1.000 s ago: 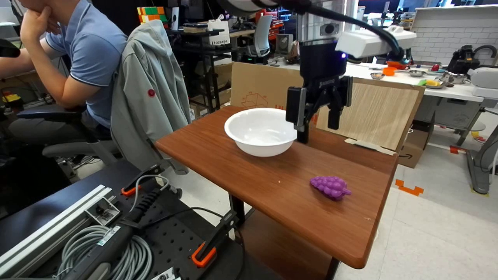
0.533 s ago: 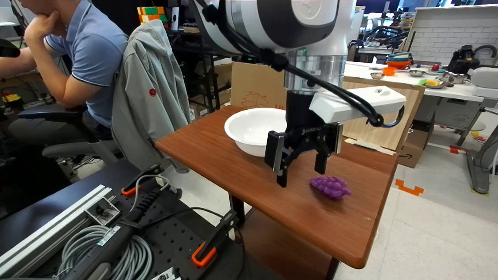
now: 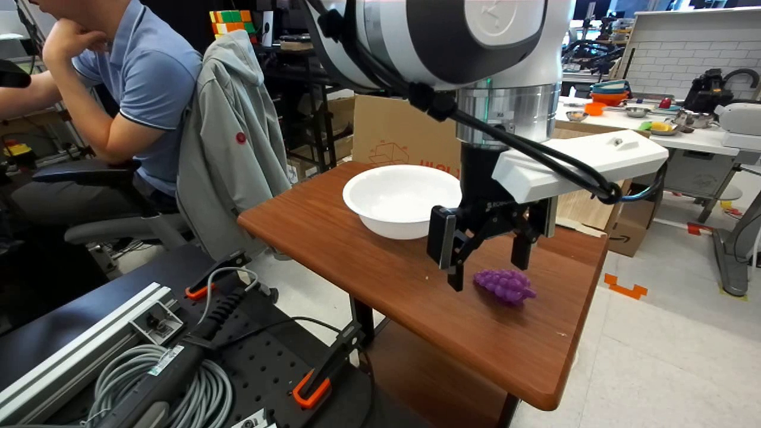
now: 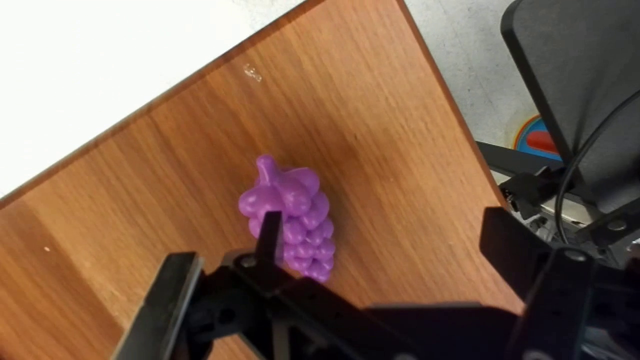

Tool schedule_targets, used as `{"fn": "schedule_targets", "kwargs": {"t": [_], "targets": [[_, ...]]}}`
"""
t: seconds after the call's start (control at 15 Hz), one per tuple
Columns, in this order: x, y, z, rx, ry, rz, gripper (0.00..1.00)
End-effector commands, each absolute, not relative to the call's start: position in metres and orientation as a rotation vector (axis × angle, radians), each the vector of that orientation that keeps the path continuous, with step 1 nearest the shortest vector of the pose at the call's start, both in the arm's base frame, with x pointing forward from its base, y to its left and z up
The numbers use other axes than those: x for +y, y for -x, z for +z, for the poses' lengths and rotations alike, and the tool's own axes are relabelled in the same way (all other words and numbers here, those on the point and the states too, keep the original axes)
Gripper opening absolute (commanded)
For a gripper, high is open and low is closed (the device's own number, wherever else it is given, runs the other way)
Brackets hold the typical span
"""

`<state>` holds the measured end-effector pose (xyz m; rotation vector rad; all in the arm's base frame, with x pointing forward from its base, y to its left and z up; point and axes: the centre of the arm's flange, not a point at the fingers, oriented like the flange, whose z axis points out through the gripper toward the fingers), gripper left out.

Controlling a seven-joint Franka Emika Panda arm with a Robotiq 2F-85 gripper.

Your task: Pick up the purple object from the table and put it in the bowl

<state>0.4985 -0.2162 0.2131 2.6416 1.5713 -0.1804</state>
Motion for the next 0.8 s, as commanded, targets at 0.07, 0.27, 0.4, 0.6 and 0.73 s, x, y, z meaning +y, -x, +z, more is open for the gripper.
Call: {"fn": "schedule_targets", "kwargs": {"t": [0.07,0.27,0.4,0.6,0.73], "targets": [[-0.232,-0.523,0.197,1.462,-2.666,-0.155,1.00],[-0.235,-0.541,0.184,1.412,-2.680,-0.180,1.00],[-0.236,-0.549,0.176,1.390,-2.689,-0.193,1.00],[-0.238,-0.556,0.167,1.374,-2.695,-0.199,0.74],[-0.240,-0.558,0.163,1.364,-2.700,-0.200,0.58]]}}
